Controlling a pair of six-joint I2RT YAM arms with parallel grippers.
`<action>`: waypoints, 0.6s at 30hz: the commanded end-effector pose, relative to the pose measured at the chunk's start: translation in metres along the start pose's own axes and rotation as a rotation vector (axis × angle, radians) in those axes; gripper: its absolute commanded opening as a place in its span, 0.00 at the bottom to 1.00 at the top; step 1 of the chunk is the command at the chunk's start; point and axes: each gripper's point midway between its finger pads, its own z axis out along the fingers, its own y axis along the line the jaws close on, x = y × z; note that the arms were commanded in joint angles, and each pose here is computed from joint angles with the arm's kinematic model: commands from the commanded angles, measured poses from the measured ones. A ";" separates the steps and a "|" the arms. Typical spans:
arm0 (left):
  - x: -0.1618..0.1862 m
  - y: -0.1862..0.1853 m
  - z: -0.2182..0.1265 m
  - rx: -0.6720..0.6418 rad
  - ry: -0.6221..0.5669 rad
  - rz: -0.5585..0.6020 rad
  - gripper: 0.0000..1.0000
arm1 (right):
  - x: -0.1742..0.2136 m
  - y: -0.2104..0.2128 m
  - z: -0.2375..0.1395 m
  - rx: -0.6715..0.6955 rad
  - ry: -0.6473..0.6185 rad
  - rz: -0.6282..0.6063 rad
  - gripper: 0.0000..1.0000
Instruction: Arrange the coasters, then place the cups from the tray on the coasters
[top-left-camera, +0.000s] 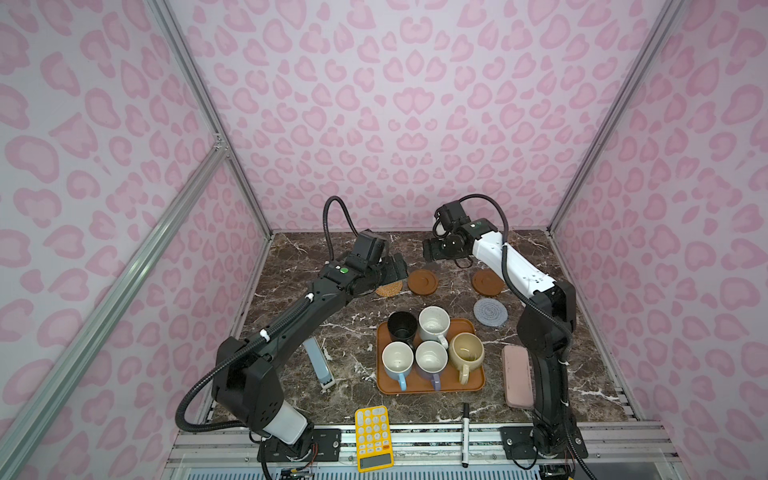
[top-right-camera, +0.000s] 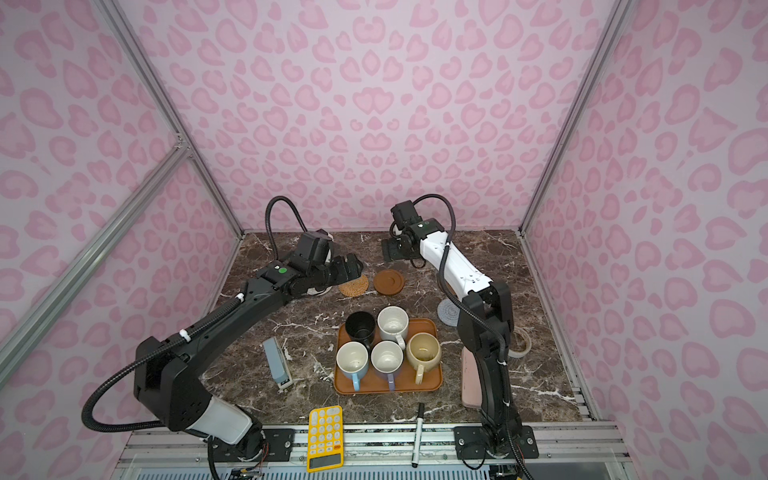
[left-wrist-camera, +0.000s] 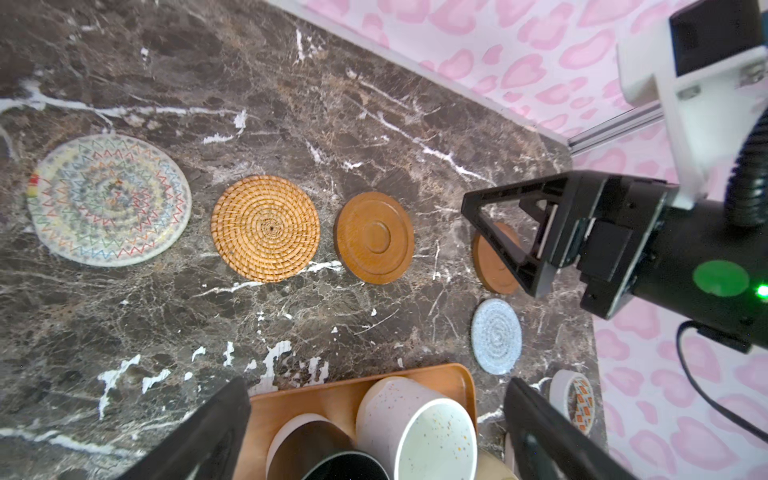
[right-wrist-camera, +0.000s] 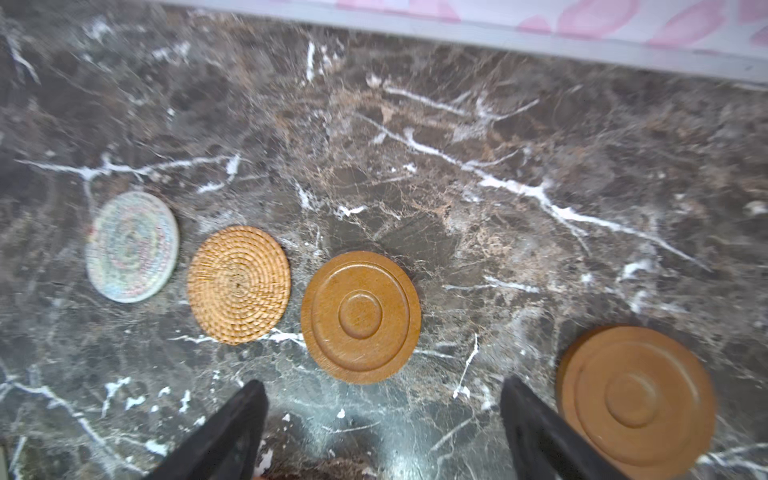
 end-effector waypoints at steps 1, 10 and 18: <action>-0.010 -0.005 -0.022 0.022 -0.042 0.021 0.97 | -0.007 -0.004 -0.026 0.017 -0.059 0.034 0.95; -0.015 -0.019 -0.064 0.144 -0.130 0.066 0.97 | -0.005 -0.021 -0.105 -0.018 -0.256 0.094 0.95; -0.015 -0.027 -0.086 0.232 -0.167 0.062 0.97 | 0.019 -0.073 -0.121 -0.124 -0.327 0.386 0.99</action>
